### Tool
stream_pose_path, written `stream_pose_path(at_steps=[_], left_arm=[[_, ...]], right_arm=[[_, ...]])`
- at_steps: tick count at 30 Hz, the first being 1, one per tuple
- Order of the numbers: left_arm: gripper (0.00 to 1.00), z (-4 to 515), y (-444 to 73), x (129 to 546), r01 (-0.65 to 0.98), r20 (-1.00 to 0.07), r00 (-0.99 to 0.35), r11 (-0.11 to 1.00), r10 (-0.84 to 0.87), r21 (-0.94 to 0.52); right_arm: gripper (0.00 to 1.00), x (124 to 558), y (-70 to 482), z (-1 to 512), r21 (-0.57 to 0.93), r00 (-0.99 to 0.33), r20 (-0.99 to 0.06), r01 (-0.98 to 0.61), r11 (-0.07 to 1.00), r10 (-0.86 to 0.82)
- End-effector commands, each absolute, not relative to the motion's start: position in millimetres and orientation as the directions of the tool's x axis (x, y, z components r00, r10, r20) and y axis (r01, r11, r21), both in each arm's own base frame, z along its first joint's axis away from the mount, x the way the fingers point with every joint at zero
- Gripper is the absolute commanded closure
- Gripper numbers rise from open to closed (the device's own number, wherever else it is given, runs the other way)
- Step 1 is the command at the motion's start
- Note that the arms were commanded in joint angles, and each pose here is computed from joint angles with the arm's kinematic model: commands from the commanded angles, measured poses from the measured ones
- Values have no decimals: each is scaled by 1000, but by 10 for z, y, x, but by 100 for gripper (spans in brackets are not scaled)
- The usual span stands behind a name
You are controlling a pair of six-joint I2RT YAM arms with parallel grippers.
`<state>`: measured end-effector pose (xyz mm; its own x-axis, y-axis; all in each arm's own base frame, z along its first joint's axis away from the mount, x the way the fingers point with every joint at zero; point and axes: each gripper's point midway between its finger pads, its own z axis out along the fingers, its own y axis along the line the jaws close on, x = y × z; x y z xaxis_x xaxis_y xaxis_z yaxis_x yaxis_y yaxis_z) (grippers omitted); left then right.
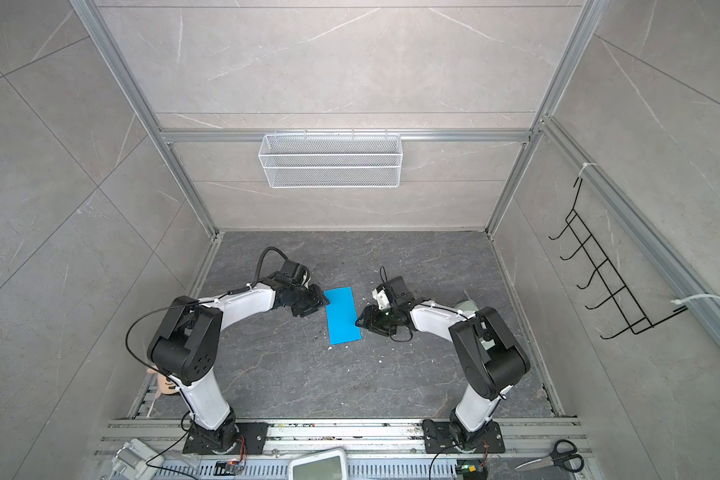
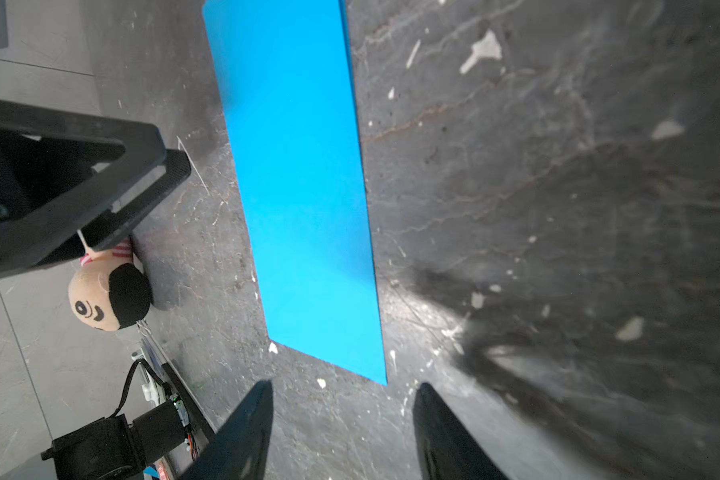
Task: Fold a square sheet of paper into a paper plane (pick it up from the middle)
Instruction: 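Close the left gripper on the strip's end while the right gripper hovers beside it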
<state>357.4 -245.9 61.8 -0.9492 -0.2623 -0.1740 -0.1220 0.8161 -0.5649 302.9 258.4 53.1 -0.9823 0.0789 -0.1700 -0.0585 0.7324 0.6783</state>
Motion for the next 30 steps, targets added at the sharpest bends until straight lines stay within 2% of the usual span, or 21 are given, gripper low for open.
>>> stream_pose_path(at_steps=[1, 6, 10, 30], left_arm=[[54, 734, -2747, 3464, -83, -156, -960, 771, -232, -631], [68, 490, -2793, 3379, -123, -104, -968, 791, -229, -599], [72, 306, -2678, 3309, -153, -83, -969, 830, -232, -537], [73, -46, -2484, 3134, -214, -25, -968, 874, -249, -436]], right_arm=[[42, 3026, 2602, 510, 689, -983, -163, -50, 723, 88], [41, 3009, 2648, 445, 700, -988, -137, -45, 712, 72], [42, 2982, 2667, 391, 698, -992, -117, -48, 714, 48], [49, 2893, 2758, 233, 714, -997, -54, -79, 696, -58]])
